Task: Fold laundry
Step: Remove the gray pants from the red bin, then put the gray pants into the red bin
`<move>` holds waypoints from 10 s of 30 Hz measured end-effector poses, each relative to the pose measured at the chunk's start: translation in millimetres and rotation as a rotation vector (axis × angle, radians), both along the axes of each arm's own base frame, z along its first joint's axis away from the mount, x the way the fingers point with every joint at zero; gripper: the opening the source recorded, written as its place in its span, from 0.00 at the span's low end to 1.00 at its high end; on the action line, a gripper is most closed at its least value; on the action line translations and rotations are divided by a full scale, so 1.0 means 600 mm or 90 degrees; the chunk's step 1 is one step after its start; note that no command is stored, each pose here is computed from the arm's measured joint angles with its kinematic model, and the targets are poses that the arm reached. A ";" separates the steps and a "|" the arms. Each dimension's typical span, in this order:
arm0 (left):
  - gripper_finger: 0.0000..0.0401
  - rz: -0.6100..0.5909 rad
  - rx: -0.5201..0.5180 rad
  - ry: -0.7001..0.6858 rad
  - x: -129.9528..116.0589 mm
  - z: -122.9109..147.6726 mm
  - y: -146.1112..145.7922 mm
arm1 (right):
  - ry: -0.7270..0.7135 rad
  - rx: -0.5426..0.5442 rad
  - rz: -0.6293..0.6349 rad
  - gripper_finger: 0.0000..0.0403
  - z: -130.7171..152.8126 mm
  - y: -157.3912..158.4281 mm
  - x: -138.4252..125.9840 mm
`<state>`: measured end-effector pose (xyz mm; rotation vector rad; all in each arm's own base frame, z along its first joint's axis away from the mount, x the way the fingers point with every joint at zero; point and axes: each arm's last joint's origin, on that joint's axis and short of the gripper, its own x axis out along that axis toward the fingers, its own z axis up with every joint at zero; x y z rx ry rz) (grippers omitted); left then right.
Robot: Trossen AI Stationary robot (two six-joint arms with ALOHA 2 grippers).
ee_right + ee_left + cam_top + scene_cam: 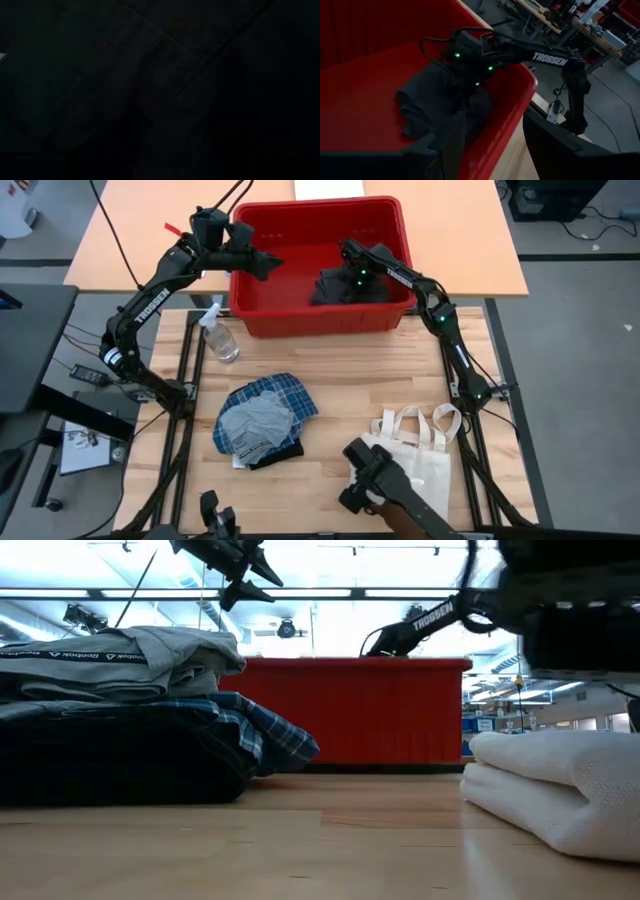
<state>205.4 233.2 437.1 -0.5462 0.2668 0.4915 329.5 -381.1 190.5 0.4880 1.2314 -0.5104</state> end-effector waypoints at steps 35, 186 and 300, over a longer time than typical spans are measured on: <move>0.50 0.024 -0.012 0.019 0.012 -0.015 0.012 | -0.340 -0.104 -0.093 0.62 0.143 -0.036 -0.002; 0.46 0.171 0.255 -0.105 -0.224 0.144 -0.153 | -0.682 0.467 0.308 0.10 0.236 0.520 0.336; 0.36 -0.249 0.139 -0.036 -0.008 -0.352 -0.492 | -0.509 0.124 -0.045 0.70 0.441 0.340 0.028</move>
